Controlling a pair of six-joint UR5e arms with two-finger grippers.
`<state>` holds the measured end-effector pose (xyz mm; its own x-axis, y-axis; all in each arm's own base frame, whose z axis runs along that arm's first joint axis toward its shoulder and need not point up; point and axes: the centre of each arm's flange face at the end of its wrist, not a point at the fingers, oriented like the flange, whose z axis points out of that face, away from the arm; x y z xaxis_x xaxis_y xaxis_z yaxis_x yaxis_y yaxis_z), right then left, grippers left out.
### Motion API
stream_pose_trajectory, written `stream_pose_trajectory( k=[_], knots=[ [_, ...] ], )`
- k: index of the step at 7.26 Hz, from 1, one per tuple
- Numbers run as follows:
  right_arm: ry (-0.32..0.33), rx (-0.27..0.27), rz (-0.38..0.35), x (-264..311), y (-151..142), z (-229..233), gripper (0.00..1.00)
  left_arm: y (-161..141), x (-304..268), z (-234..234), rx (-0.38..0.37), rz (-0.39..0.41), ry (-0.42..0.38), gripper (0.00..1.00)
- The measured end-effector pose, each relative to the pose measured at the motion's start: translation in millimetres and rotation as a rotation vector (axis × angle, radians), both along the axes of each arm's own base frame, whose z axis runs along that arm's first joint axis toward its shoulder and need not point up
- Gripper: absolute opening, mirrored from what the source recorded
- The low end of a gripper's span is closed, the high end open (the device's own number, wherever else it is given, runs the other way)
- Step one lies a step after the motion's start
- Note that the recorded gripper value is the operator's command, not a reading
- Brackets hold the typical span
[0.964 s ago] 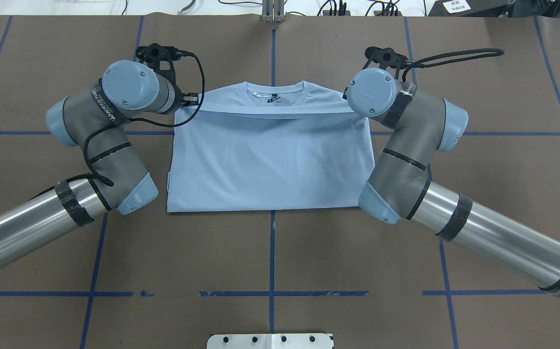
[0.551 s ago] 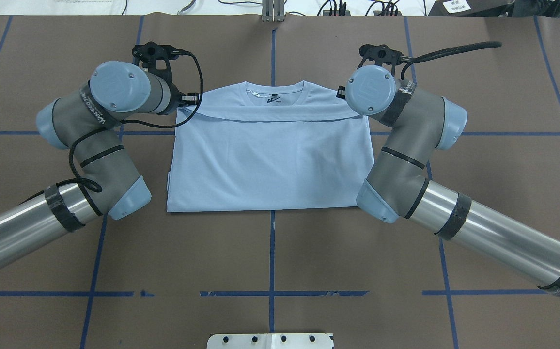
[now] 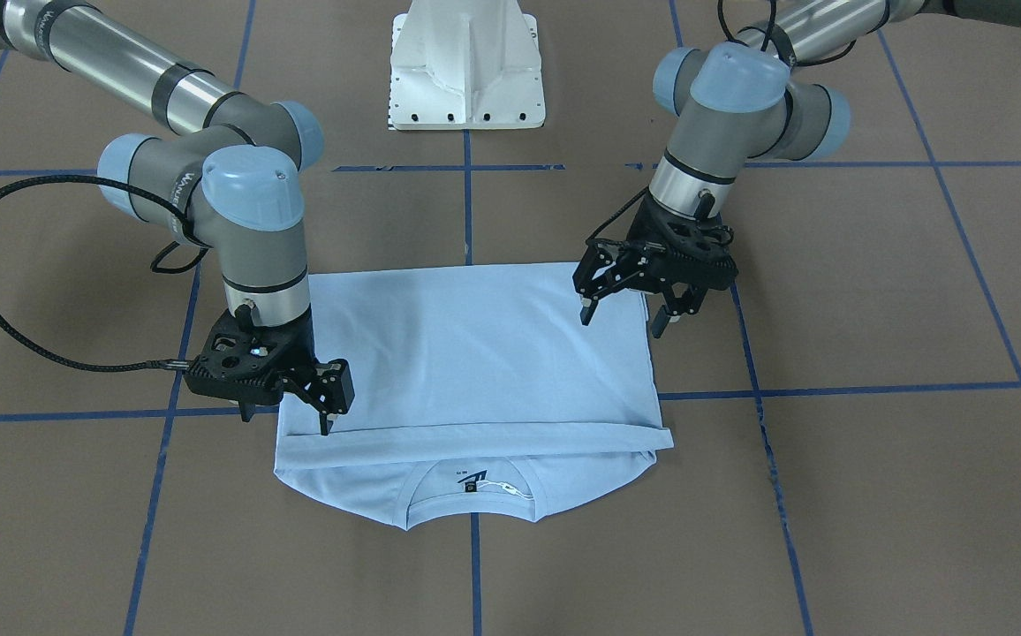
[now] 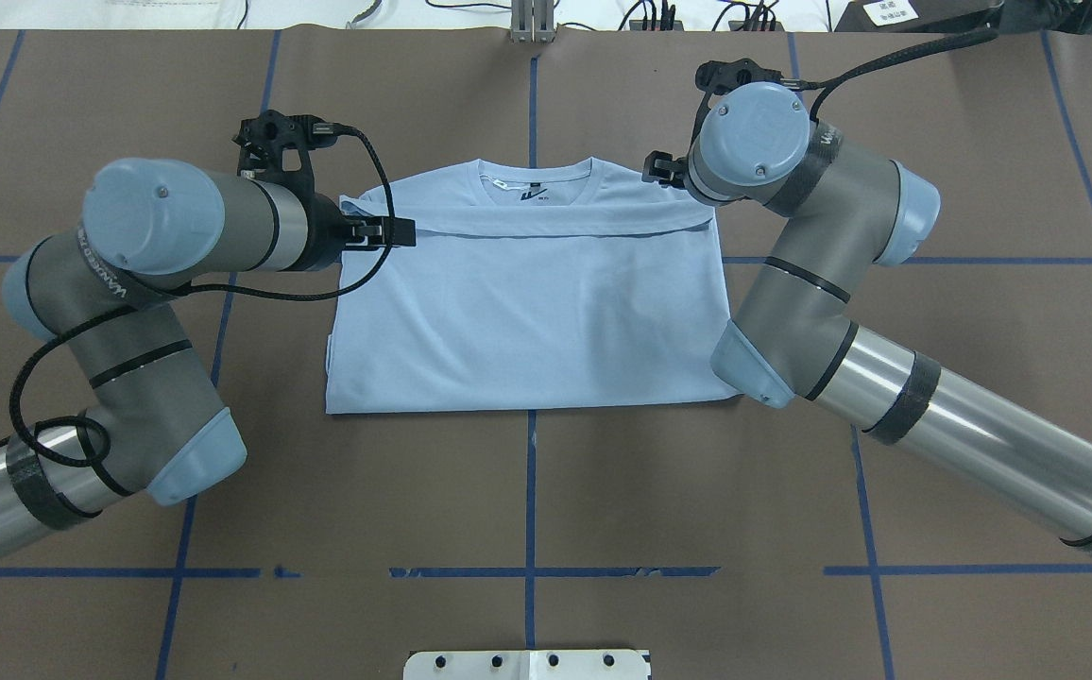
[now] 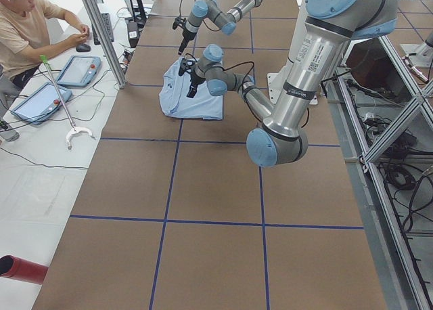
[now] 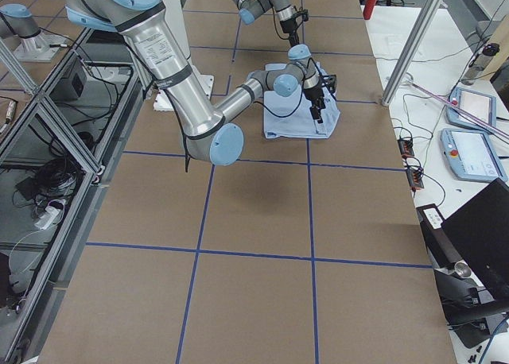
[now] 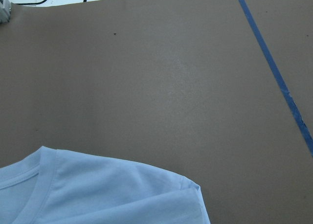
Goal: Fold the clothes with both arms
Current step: 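Move the left gripper down along the folded shirt's side edge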
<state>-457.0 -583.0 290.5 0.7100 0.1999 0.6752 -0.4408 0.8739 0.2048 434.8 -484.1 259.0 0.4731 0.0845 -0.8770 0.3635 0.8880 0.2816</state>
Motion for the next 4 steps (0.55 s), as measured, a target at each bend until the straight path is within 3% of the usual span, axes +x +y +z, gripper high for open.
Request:
stream_pose_trajectory(
  k=[2, 3, 4],
  knots=[
    [-0.011, 0.009, -0.025, 6.7, -1.1, -4.5, 1.00, 19.7, 8.7, 5.1, -0.025, -0.020, 0.023, 0.75],
    [-0.015, 0.013, -0.028, 7.9, -0.6, -6.6, 1.00, 29.2, 14.6, 16.3, -0.032, -0.018, 0.011, 1.00],
    [-0.017, 0.016, -0.029, 9.1, 0.2, -7.6, 1.00, 36.1, 14.5, 36.8, -0.044, -0.026, -0.016, 1.00]
  ],
)
